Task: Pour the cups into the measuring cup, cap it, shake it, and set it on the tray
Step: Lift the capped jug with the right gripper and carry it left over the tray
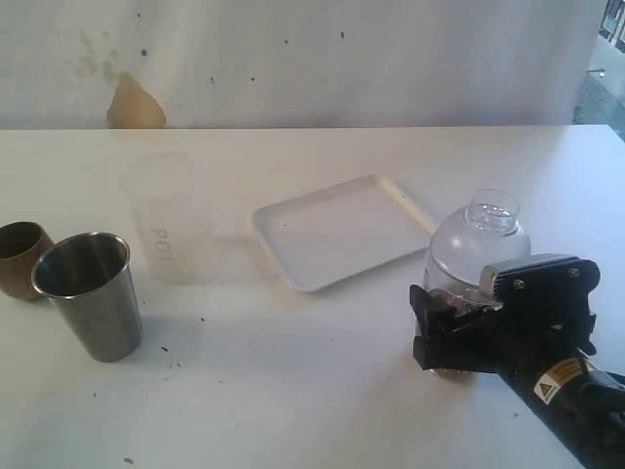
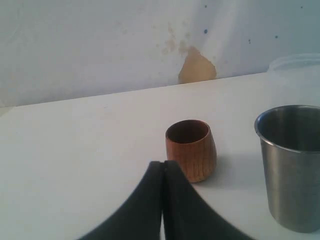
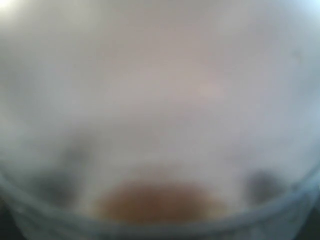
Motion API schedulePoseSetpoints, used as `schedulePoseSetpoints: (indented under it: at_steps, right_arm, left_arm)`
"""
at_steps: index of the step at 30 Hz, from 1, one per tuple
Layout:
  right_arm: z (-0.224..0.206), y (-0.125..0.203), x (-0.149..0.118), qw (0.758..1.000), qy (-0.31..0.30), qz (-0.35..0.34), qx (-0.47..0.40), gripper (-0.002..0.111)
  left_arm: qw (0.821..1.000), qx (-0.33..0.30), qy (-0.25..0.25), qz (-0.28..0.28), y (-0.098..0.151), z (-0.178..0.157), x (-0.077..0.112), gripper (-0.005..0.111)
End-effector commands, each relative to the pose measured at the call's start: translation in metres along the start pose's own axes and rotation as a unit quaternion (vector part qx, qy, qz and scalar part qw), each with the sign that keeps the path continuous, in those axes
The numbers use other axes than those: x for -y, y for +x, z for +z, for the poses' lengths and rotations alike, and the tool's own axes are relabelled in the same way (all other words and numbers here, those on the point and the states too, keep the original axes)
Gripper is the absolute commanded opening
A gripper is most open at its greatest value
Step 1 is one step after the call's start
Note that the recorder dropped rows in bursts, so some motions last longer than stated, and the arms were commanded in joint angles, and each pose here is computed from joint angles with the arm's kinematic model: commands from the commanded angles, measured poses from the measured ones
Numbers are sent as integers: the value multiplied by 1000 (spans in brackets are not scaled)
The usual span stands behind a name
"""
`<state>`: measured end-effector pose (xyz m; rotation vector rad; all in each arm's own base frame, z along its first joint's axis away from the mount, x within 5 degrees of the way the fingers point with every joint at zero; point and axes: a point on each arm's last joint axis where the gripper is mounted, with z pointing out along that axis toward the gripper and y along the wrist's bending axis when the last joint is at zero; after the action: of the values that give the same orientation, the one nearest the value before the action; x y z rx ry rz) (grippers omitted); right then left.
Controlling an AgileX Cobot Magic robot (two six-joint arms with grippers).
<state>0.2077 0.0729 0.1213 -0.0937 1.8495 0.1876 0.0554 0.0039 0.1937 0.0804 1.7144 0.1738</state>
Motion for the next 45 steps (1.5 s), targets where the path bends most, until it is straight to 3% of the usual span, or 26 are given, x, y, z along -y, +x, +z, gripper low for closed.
schedulePoseSetpoints:
  at_steps: [1, 9, 11, 12, 14, 15, 17, 19, 20, 23, 24, 27, 28, 29, 30, 31, 32, 34, 37, 38, 39, 40, 41, 42, 44, 45]
  right_arm:
    - [1, -1, 7, 999, 33, 20, 9, 1]
    - [-1, -34, -28, 989, -136, -18, 54, 0]
    - [3, -45, -30, 990, -129, -38, 39, 0]
    - [8, -49, -25, 994, -91, -59, 11, 0]
    - [16, -63, -8, 1000, 0, -22, 1, 0]
    - [17, -68, -6, 1000, 6, -4, 6, 0]
    - [17, -75, -19, 998, -63, -7, 15, 0]
    - [16, -77, -42, 985, -159, -68, -2, 0]
    - [18, -79, -45, 984, -158, -84, -10, 0]
    - [28, -91, -11, 999, 13, 29, 13, 0]
    - [28, -94, -10, 999, 6, 35, 23, 0]
    - [21, -98, -47, 985, -158, -63, 0, 0]
    - [19, -97, -54, 981, -176, -77, -4, 0]
    - [20, -99, -51, 984, -159, -76, 2, 0]
    - [26, -105, -26, 999, -42, 2, 23, 0]
    - [27, -105, -22, 999, -23, 28, 24, 0]
    - [19, -105, -45, 991, -124, -46, 11, 0]
    - [10, -102, -65, 976, -188, -114, 5, 0]
    - [18, -111, -37, 998, -54, -7, 32, 0]
    - [17, -111, -45, 996, -88, -27, 22, 0]
    - [10, -108, -71, 977, -178, -119, 2, 0]
    - [12, -113, -68, 981, -154, -118, 18, 0]
    - [18, -120, -51, 996, -75, -34, 33, 0]
    - [19, -125, -48, 997, -63, -1, 47, 0]
    - [14, -122, -81, 977, -179, -115, 10, 0]
    - [17, -123, -80, 979, -165, -123, 10, 0]
  left_arm:
    - [1000, -1, 2, 0, 2, 0, 0, 0]
    - [1000, -1, 2, 0, 2, 0, 0, 0]
    - [1000, -1, 2, 0, 2, 0, 0, 0]
    - [1000, -1, 2, 0, 2, 0, 0, 0]
    - [1000, -1, 2, 0, 2, 0, 0, 0]
    - [1000, -1, 2, 0, 2, 0, 0, 0]
    - [1000, -1, 2, 0, 2, 0, 0, 0]
    - [1000, -1, 2, 0, 2, 0, 0, 0]
    - [1000, -1, 2, 0, 2, 0, 0, 0]
    - [1000, -1, 2, 0, 2, 0, 0, 0]
    - [1000, -1, 2, 0, 2, 0, 0, 0]
    - [1000, -1, 1, 0, 2, 0, 0, 0]
    - [1000, -1, 1, 0, 2, 0, 0, 0]
    - [1000, -1, 1, 0, 2, 0, 0, 0]
    - [1000, -1, 1, 0, 2, 0, 0, 0]
    - [1000, -1, 1, 0, 2, 0, 0, 0]
    - [1000, -1, 1, 0, 2, 0, 0, 0]
    - [1000, -1, 1, 0, 2, 0, 0, 0]
    - [1000, -1, 1, 0, 2, 0, 0, 0]
    - [1000, -1, 1, 0, 2, 0, 0, 0]
    - [1000, -1, 1, 0, 2, 0, 0, 0]
    - [1000, -1, 1, 0, 2, 0, 0, 0]
    - [1000, -1, 1, 0, 2, 0, 0, 0]
    - [1000, -1, 1, 0, 2, 0, 0, 0]
    - [1000, -1, 1, 0, 2, 0, 0, 0]
    - [1000, -1, 1, 0, 2, 0, 0, 0]
